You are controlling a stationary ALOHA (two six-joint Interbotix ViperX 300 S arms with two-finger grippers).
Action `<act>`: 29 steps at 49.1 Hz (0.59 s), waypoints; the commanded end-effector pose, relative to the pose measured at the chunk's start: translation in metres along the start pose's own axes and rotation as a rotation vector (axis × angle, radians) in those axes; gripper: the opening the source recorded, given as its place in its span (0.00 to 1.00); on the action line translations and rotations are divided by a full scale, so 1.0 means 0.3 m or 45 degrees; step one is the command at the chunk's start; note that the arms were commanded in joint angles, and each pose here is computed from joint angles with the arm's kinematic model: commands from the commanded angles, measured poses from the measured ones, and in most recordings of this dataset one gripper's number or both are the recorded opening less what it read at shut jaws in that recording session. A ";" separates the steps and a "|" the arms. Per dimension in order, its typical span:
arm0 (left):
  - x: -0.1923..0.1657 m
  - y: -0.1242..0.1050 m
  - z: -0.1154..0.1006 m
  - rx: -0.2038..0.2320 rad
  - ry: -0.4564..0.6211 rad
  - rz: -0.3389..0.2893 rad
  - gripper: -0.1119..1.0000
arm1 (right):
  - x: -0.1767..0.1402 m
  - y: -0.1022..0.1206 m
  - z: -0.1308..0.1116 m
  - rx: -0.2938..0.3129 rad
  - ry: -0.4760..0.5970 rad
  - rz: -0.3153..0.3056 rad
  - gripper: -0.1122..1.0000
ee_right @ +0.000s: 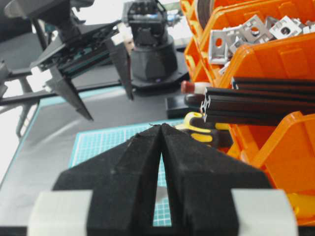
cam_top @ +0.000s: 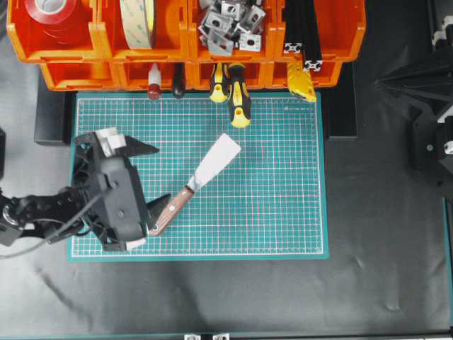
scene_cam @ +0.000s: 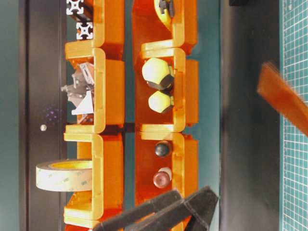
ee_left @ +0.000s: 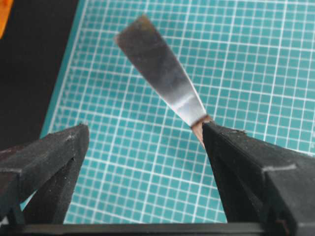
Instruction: Pick scraper from container rack with left arm.
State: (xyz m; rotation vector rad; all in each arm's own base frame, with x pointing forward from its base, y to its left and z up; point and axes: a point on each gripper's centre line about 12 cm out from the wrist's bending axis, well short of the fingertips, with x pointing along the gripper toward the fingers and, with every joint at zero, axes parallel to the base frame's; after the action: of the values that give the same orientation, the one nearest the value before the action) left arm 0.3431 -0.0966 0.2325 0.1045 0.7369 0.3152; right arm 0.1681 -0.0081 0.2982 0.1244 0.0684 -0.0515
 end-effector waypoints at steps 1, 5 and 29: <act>-0.031 0.016 0.016 -0.071 -0.031 -0.017 0.91 | 0.002 0.002 0.020 0.006 -0.008 0.000 0.11; -0.034 0.024 0.006 -0.123 -0.028 -0.016 0.91 | 0.002 0.002 0.019 0.004 -0.006 -0.001 0.11; -0.281 0.188 -0.079 -0.386 -0.190 -0.208 0.91 | -0.002 0.003 0.026 0.002 -0.014 0.001 0.11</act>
State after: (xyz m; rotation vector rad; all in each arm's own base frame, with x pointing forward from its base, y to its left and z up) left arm 0.2700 -0.0729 0.2645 -0.2079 0.5928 0.3183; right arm 0.1670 -0.0080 0.2981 0.1245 0.0715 -0.0512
